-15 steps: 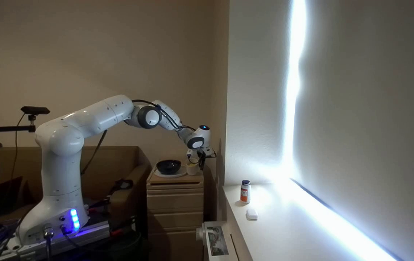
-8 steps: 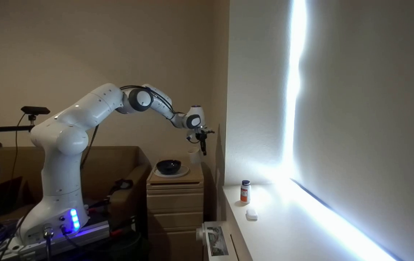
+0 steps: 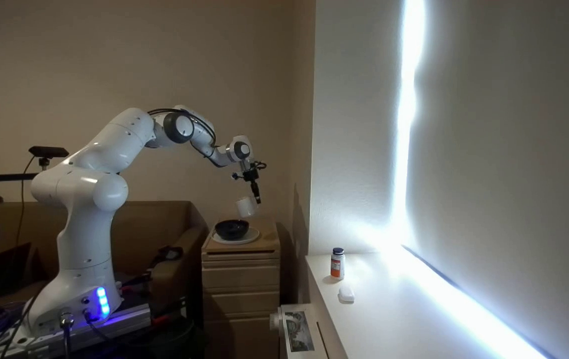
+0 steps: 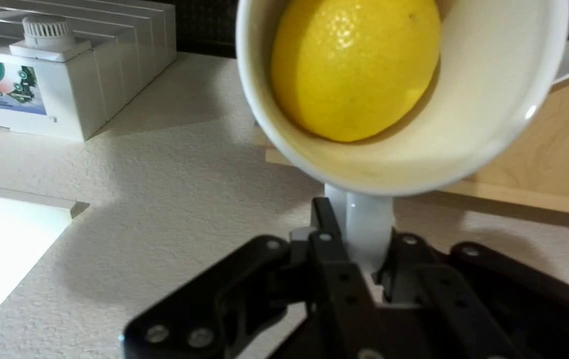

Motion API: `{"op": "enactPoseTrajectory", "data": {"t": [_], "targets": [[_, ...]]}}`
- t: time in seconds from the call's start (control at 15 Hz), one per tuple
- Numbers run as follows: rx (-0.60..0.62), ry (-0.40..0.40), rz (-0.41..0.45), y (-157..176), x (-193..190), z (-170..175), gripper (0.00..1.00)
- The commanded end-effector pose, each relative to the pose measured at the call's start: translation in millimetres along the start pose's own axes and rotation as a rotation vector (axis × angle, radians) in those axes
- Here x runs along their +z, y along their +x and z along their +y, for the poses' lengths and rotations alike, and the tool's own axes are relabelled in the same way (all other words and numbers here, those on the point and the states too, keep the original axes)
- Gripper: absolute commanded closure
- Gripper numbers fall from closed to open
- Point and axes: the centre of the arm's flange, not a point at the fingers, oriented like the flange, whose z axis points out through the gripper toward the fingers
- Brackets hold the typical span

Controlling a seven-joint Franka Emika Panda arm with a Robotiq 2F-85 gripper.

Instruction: Move the airpod case from the bowl to the windowsill then put the lemon in the bowl

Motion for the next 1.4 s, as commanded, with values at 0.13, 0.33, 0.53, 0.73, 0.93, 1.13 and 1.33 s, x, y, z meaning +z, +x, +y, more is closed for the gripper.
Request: {"op": "enactPoseTrajectory", "data": {"t": [0.13, 0.33, 0.53, 0.73, 0.93, 1.13, 1.33], "targets": [[-0.096, -0.010, 0.197, -42, -15, -40, 0.95], [-0.120, 0.015, 0.335, -48, -8, -52, 0.95], [-0.120, 0.059, 0.448, -42, 4, -61, 0.95], [-0.118, 0.104, 0.540, -40, 21, -69, 0.95], [-0.142, 0.154, 0.629, -52, 37, -79, 0.95], [-0.185, 0.199, 0.714, -74, 43, -87, 0.95], [-0.223, 0.272, 0.794, -97, 40, -95, 0.95]]}}
